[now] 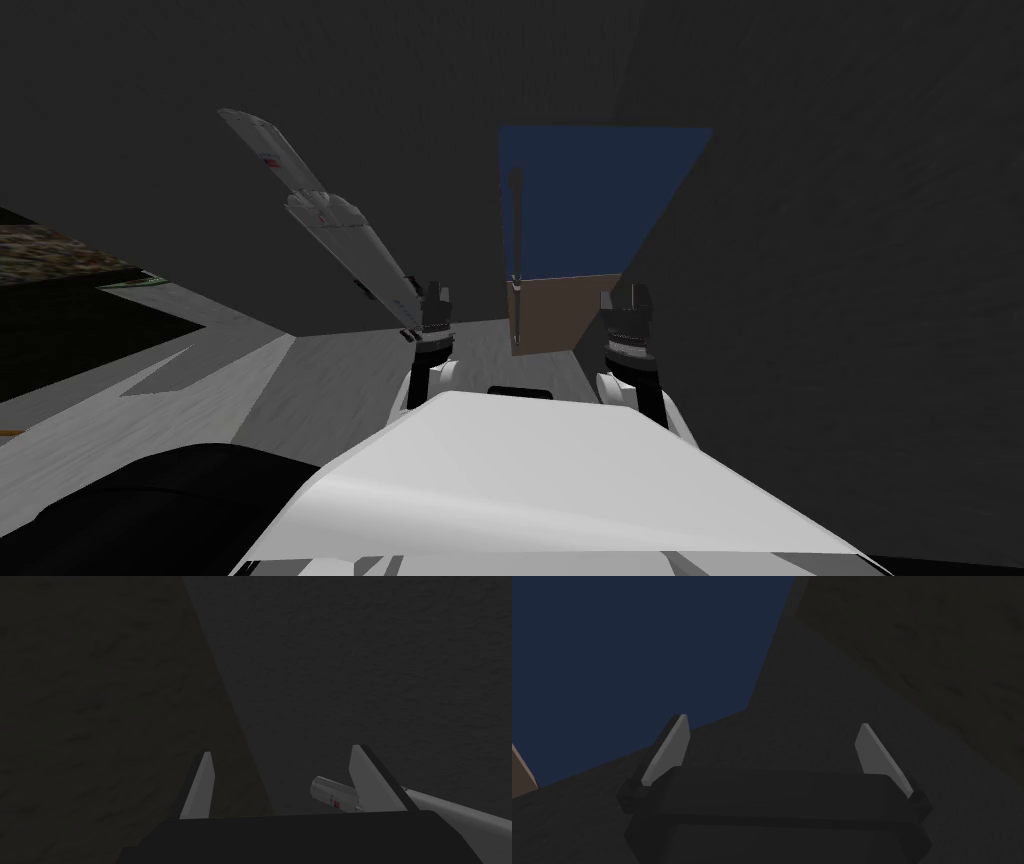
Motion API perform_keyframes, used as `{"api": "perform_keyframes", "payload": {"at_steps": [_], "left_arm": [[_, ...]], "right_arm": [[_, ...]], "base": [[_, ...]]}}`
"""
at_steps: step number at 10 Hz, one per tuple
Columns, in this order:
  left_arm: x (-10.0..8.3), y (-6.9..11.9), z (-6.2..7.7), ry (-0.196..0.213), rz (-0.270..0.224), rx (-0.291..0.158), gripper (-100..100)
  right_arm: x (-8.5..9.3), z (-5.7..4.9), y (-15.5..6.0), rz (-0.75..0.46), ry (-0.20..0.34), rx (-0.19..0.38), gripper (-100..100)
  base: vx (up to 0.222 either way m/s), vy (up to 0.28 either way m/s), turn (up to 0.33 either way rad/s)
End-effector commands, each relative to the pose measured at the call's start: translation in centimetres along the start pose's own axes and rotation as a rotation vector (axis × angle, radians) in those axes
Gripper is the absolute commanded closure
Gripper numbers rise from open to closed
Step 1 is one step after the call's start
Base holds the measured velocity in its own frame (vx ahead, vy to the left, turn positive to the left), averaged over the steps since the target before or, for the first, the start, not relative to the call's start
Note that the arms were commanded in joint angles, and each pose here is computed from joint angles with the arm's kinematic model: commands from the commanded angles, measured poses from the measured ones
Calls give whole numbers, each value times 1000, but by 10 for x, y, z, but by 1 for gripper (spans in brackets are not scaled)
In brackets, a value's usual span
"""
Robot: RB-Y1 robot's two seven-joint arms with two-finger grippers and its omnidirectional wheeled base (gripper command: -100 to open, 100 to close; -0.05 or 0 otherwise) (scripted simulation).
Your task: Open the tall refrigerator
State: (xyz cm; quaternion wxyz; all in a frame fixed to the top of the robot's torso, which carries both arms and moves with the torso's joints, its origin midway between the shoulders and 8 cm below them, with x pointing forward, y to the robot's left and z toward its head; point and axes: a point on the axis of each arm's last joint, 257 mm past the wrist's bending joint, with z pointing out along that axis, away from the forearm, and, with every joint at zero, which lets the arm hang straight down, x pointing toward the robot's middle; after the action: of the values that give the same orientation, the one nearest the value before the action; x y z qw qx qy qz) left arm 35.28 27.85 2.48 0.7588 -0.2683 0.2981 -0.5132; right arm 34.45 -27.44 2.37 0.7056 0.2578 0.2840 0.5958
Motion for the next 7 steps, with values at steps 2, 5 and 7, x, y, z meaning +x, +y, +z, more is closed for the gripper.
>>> {"api": "perform_keyframes", "payload": {"at_steps": [2, 5, 7], "left_arm": [[0, 0, 0, 0, 0, 0, 0], [0, 0, 0, 0, 0, 0, 0], [0, 0, 0, 0, 0, 0, 0]], "right_arm": [[0, 0, 0, 0, 0, 0, 0], [0, 0, 0, 0, 0, 0, 0], [0, 0, 0, 0, 0, 0, 0]], "base": [[0, 0, 0], [0, 0, 0], [0, 0, 0]]}}
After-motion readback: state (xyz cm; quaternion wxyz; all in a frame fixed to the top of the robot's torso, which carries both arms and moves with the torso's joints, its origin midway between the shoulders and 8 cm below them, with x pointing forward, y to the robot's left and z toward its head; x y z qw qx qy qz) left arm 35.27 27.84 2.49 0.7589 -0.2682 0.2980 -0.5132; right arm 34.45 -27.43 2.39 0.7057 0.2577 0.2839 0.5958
